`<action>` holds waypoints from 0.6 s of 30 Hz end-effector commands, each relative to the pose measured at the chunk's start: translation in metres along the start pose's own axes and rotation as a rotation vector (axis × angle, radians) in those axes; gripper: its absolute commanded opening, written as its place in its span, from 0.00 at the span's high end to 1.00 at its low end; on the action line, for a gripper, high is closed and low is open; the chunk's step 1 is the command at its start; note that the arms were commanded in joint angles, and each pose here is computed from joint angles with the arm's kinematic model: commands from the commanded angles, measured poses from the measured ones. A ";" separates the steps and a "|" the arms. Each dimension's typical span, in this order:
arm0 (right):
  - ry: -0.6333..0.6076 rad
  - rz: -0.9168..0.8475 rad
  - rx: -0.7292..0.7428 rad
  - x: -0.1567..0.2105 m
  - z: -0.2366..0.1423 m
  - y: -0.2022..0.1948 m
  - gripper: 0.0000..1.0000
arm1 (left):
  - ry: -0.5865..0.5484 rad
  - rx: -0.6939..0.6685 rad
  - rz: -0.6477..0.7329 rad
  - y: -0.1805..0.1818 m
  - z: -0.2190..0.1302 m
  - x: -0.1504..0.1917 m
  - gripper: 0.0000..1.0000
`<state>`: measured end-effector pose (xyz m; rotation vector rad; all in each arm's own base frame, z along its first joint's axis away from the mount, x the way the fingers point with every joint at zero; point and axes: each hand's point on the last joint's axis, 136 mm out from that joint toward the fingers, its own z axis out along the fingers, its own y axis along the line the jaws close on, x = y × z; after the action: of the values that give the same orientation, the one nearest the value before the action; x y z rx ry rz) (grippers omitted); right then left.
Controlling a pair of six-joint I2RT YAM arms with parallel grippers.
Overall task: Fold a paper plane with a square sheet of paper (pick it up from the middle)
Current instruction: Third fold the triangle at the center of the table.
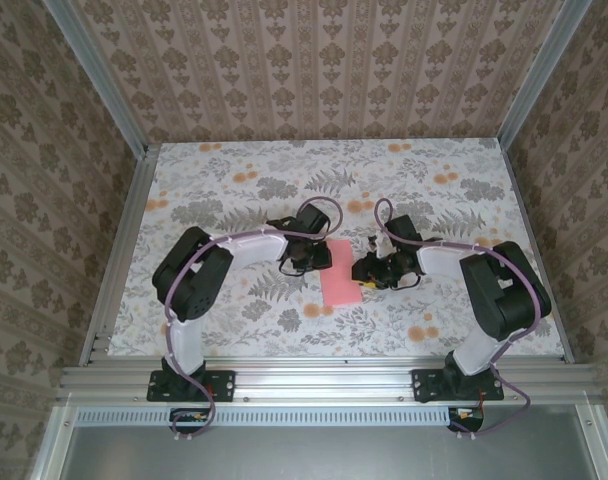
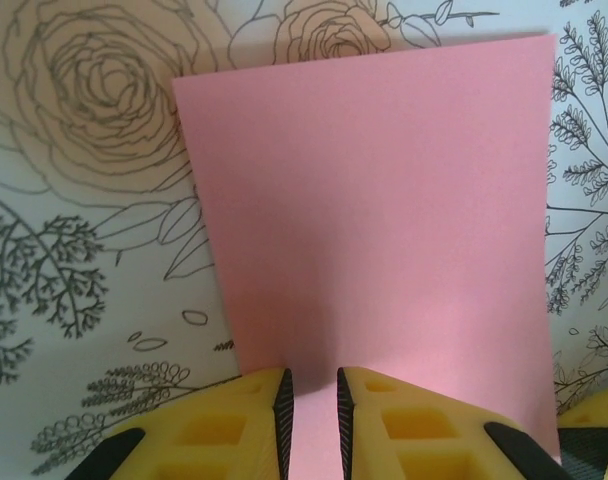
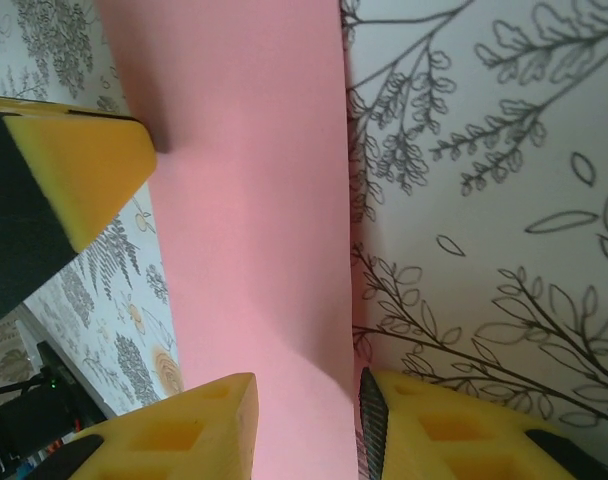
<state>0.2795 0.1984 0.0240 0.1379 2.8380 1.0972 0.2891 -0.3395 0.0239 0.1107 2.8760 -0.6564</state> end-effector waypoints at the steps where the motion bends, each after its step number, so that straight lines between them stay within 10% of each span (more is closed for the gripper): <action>1: 0.000 -0.023 -0.041 -0.009 0.001 0.012 0.65 | 0.035 -0.008 0.076 -0.002 0.005 0.004 0.78; 18: 0.032 -0.043 -0.051 -0.025 0.006 0.015 0.71 | 0.029 -0.010 0.180 -0.009 -0.002 -0.002 0.76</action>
<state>0.3102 0.2084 0.0304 0.0658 2.8005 1.1347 0.2901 -0.3441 0.0245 0.3208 2.8629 -0.6259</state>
